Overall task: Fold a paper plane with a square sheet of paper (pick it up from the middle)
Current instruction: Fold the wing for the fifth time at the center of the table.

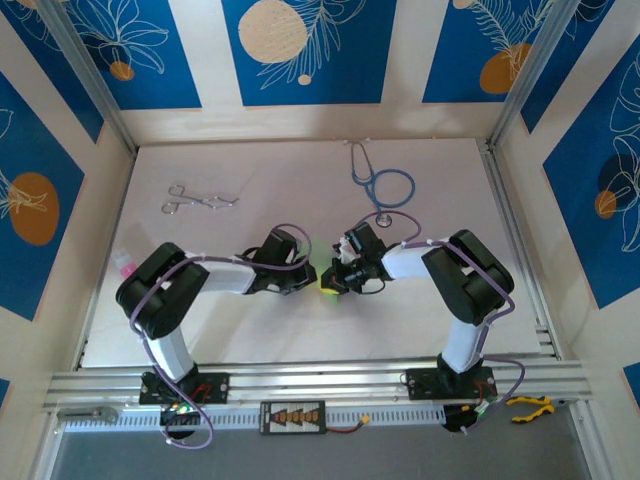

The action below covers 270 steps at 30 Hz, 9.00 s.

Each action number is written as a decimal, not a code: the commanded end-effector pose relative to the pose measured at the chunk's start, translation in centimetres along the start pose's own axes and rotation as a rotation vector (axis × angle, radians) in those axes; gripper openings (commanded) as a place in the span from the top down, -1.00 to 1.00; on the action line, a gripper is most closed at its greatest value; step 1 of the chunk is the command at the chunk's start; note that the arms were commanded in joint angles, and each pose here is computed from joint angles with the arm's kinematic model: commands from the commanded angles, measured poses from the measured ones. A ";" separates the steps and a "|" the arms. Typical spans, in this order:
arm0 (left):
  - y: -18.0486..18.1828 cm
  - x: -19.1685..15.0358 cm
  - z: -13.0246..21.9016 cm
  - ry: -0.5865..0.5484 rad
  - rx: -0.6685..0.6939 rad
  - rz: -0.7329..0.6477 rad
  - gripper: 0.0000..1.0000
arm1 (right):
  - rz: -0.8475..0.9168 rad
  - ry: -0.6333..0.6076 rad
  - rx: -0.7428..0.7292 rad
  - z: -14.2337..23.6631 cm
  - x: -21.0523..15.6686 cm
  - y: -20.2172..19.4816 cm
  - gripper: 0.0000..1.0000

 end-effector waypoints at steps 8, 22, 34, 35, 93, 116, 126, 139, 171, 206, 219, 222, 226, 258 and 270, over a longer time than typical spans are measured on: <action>4.5 1.3 0.4 -0.033 0.113 0.070 0.90 | -0.128 0.107 -0.156 -1.3 -3.3 -4.5 1.00; 6.0 5.6 2.9 -0.107 0.138 0.116 0.89 | -0.128 0.122 -0.152 -1.5 -3.5 -4.5 1.00; 1.5 6.6 6.6 -0.163 0.027 0.053 0.76 | -0.130 0.067 -0.022 -0.7 -2.1 -0.7 1.00; 0.9 6.4 6.9 -0.160 0.015 0.039 0.74 | -0.134 0.050 -0.007 -0.4 -1.8 -0.1 1.00; 0.0 1.2 1.1 0.011 0.052 0.021 0.88 | -0.279 -0.391 -0.059 7.1 -0.3 0.2 0.40; 2.4 -0.4 0.3 0.074 -0.001 -0.063 0.96 | -0.211 -0.159 0.045 4.3 1.8 -0.7 0.25; 2.1 -0.3 0.2 0.082 -0.013 -0.069 0.96 | -0.226 -0.138 0.067 3.8 3.2 -1.4 0.29; 1.9 -0.3 0.2 0.080 -0.024 -0.067 0.96 | -0.157 -0.116 0.104 3.2 3.8 -1.8 0.53; -1.9 -0.2 0.8 0.053 -0.130 -0.005 0.77 | -0.414 -0.331 0.036 5.6 2.2 -3.0 0.97; 1.0 -2.2 -2.0 0.178 -0.111 -0.020 0.99 | -0.167 -0.196 0.184 5.7 3.6 -2.6 0.57; -1.3 -1.5 -0.8 0.148 -0.158 -0.063 0.88 | -0.208 -0.179 0.156 5.5 3.9 -3.4 0.95; -2.3 -1.1 0.2 0.115 -0.181 -0.094 0.59 | -0.226 -0.187 0.159 5.8 3.9 -3.2 0.97; -3.4 -0.7 1.8 0.059 -0.191 -0.163 0.36 | -0.279 -0.233 0.110 6.9 3.9 -3.2 1.00; -4.8 -7.1 0.6 -0.053 0.418 -1.162 0.11 | -0.510 -0.355 0.075 8.4 3.0 -3.1 1.00; -4.8 -6.7 -0.1 -0.073 0.496 -1.198 0.30 | -0.517 -0.352 0.084 8.3 2.8 -3.2 1.00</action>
Point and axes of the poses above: each hand's point on the last joint's axis, 136 mm out from that joint toward the fingers, its own z axis back along the fingers, its own y axis along the line the jaws close on, x = y × z, the point moved 3 cm from there along z, back along the fingers, and after that the axes turned 6 degrees about z, right-handed, at the moved point
